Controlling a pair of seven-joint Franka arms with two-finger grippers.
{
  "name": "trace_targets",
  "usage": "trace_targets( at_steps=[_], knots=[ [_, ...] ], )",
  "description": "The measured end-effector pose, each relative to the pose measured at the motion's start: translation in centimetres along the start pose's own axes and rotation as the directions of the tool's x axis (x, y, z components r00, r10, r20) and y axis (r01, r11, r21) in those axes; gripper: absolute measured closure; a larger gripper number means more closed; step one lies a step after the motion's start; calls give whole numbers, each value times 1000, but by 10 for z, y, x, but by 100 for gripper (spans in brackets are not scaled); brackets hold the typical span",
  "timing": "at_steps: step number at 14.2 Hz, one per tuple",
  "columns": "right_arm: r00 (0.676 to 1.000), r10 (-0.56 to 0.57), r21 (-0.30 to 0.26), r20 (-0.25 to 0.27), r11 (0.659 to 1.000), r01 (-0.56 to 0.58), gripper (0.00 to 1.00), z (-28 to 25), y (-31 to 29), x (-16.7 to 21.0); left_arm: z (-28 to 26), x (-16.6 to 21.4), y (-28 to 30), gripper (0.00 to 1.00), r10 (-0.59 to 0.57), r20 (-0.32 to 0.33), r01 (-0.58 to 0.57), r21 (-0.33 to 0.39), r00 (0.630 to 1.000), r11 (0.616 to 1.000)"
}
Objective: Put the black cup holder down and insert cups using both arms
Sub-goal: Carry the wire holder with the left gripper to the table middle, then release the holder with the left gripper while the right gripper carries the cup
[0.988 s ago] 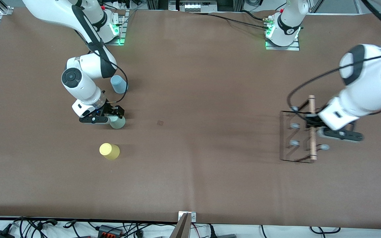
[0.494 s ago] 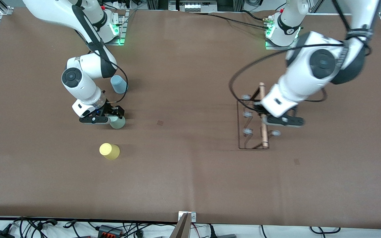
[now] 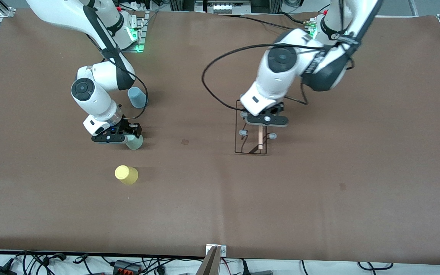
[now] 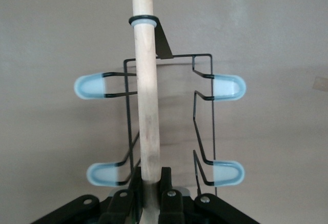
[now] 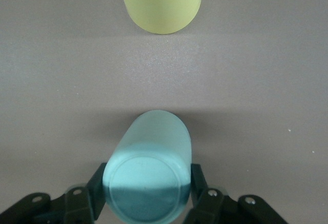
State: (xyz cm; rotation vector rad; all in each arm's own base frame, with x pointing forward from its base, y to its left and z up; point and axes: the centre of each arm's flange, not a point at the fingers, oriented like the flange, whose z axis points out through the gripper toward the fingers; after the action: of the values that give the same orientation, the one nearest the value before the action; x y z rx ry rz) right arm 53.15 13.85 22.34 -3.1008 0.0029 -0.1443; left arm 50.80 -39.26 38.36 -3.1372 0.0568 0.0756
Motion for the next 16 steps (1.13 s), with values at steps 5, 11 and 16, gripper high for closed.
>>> trace_targets(
  at_steps=[5,11,16],
  knots=[
    [1000,-23,0,-3,1000,23,33,-2,0,1,35,-13,35,84,23,-35,-22,28,999,999],
    [1000,-21,-3,3,1000,21,33,-5,3,1,49,-20,51,84,-76,-39,77,17,996,997],
    [990,-10,-40,140,999,16,33,-57,4,13,58,-22,58,77,-77,-40,78,10,996,997]
  ],
)
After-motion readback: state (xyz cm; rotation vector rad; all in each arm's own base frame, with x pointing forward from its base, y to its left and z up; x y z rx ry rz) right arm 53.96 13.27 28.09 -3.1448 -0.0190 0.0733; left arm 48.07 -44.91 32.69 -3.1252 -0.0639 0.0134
